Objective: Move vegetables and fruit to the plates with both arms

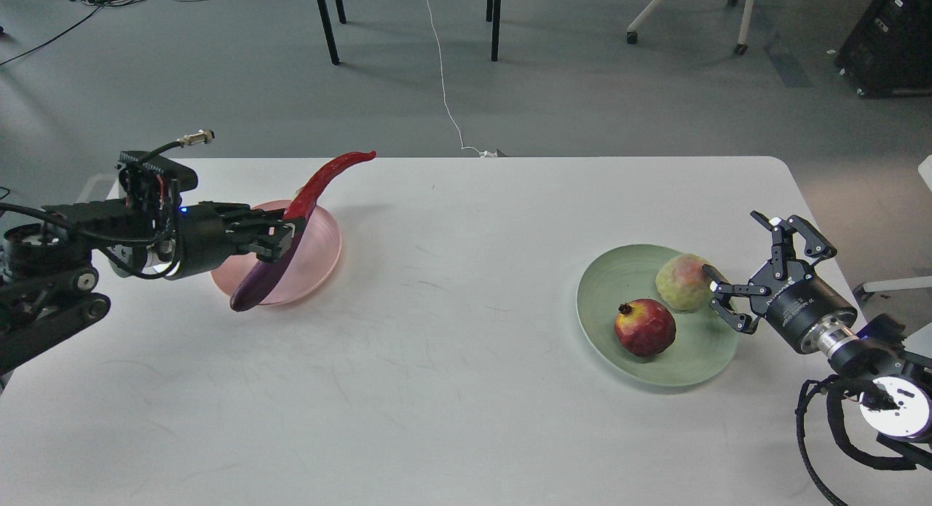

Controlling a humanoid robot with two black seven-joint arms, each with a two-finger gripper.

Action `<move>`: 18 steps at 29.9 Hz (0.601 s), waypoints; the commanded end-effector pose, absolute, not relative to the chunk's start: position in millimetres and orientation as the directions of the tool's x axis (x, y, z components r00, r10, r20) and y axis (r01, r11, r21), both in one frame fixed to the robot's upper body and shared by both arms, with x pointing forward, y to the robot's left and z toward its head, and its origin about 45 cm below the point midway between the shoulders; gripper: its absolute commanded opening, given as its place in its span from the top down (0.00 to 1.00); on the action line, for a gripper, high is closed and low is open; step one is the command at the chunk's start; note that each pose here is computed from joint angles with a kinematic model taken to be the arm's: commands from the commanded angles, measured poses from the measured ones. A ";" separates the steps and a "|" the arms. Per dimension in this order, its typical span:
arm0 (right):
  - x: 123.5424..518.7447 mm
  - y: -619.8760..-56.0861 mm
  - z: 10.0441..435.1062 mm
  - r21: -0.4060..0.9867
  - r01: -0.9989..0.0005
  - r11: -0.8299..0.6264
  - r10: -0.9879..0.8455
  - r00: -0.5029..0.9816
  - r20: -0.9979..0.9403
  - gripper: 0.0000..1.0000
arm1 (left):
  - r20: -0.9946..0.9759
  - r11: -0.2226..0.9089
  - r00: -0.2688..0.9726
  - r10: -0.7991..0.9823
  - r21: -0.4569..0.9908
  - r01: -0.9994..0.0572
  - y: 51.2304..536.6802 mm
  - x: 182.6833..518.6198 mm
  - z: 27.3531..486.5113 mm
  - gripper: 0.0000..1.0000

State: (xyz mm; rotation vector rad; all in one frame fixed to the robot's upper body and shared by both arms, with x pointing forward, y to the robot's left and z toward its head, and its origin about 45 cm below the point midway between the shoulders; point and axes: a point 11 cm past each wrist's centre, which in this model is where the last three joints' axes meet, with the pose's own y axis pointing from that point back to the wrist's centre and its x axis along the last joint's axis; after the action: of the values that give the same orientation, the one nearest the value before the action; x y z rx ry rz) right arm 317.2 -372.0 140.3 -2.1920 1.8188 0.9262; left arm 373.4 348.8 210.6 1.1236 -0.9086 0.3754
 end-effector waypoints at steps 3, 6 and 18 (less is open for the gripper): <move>317.4 -367.6 138.7 0.265 -0.928 -0.263 -0.834 0.081 -0.545 0.03 | 0.735 0.314 0.663 -0.143 0.669 -0.674 399.3 360.4 185.6 0.81; 316.4 -368.5 138.0 0.268 -0.927 -0.261 -0.835 0.078 -0.545 0.03 | 0.723 0.314 0.677 -0.137 0.680 -0.662 399.4 354.7 177.5 0.75; 316.3 -368.3 138.0 0.268 -0.927 -0.263 -0.835 0.080 -0.545 0.03 | 0.747 0.302 0.656 -0.112 0.654 -0.693 409.8 360.2 197.7 0.03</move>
State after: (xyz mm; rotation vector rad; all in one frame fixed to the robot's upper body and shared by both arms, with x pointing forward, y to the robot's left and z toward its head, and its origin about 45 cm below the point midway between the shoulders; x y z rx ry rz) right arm 316.3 -368.5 138.1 -2.1934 1.8090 0.9361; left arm 357.4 403.2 185.7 1.2282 -0.8011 0.4140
